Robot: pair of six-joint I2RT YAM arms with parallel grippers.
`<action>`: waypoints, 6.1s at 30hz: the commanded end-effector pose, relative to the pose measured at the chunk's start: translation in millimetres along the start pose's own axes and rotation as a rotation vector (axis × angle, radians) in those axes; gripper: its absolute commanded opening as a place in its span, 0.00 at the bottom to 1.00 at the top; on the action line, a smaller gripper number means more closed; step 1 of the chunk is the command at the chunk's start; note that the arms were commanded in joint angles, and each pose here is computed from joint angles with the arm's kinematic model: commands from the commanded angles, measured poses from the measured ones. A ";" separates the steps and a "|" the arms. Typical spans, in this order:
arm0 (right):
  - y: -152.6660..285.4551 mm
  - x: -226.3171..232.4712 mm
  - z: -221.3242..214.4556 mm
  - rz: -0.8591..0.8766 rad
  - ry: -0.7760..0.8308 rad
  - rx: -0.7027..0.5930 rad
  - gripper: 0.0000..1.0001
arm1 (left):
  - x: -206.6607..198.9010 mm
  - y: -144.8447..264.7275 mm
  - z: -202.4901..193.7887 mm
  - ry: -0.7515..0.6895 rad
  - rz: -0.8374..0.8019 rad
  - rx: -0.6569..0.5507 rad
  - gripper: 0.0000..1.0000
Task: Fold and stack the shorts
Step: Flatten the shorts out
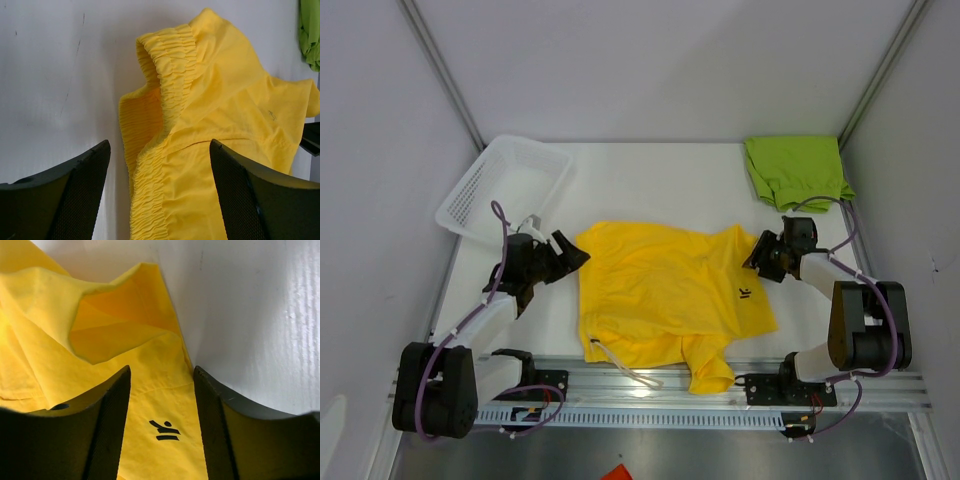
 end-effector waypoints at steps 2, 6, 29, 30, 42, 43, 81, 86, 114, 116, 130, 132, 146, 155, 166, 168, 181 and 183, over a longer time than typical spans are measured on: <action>5.3 -18.0 -14.5 -0.131 0.018 0.042 0.52 | -2.9 -2.2 2.0 -0.021 -0.027 -0.023 0.81; 7.5 -22.6 -18.2 -0.177 0.029 0.039 0.46 | -4.1 -2.8 0.5 -0.020 -0.038 -0.018 0.81; 5.8 -18.7 -19.0 -0.250 0.067 0.023 0.49 | -5.1 -5.3 -0.4 -0.042 -0.059 -0.006 0.80; 4.7 -17.3 -19.6 -0.249 0.074 0.027 0.49 | -5.0 -5.2 0.3 -0.043 -0.058 -0.010 0.80; 1.7 -13.6 -22.3 -0.339 0.129 0.005 0.07 | -4.5 -4.6 -1.4 -0.048 -0.058 -0.007 0.80; 3.9 -12.6 -21.4 -0.339 0.128 -0.004 0.06 | -4.8 -4.6 -0.8 -0.047 -0.059 -0.008 0.80; 75.0 39.0 11.2 -0.132 0.163 -0.182 0.00 | -19.2 -18.7 -21.2 -0.035 -0.165 0.043 0.19; 77.4 22.8 14.4 -0.088 0.089 -0.198 0.00 | -28.5 -11.2 0.2 -0.040 -0.162 0.005 0.00; 154.9 34.0 67.6 0.203 -0.031 -0.454 0.00 | -98.8 94.8 78.6 -0.051 -0.369 -0.210 0.00; 175.2 45.5 78.2 0.253 -0.023 -0.492 0.00 | -111.7 110.6 92.2 -0.070 -0.412 -0.258 0.00; 352.8 128.3 86.9 0.701 0.085 -0.868 0.00 | -195.9 280.0 181.5 -0.280 -0.573 -0.760 0.00; 395.4 144.9 77.7 0.761 0.143 -0.944 0.00 | -212.4 315.1 189.8 -0.339 -0.613 -0.850 0.00; 588.5 154.6 -41.0 1.010 0.363 -1.337 0.00 | -265.2 502.4 173.5 -0.600 -0.628 -1.226 0.00; 578.2 139.0 -31.0 0.914 0.253 -1.172 0.00 | -246.8 461.0 179.0 -0.485 -0.554 -1.081 0.00; 323.2 91.3 9.9 0.514 0.005 -0.680 0.00 | -123.5 211.2 115.5 -0.131 -0.342 -0.649 0.00; 292.9 91.9 12.9 0.534 -0.001 -0.649 0.00 | -103.0 178.1 95.6 -0.083 -0.323 -0.613 0.00; 95.6 91.3 67.8 0.453 -0.091 -0.509 0.00 | -23.7 47.1 75.8 0.005 -0.141 -0.626 0.00; 81.6 98.6 77.8 0.465 -0.089 -0.503 0.00 | -22.6 33.6 86.9 -0.009 -0.131 -0.621 0.00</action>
Point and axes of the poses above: each gripper's point midway between its finger pads, its own y axis back along the fingers, its own x axis along the line the jaws close on, z = x × y, the point moved 4 cm from there along y, back along the fingers, and after that the axes turned 14 degrees about -y, right-handed, at the moved point
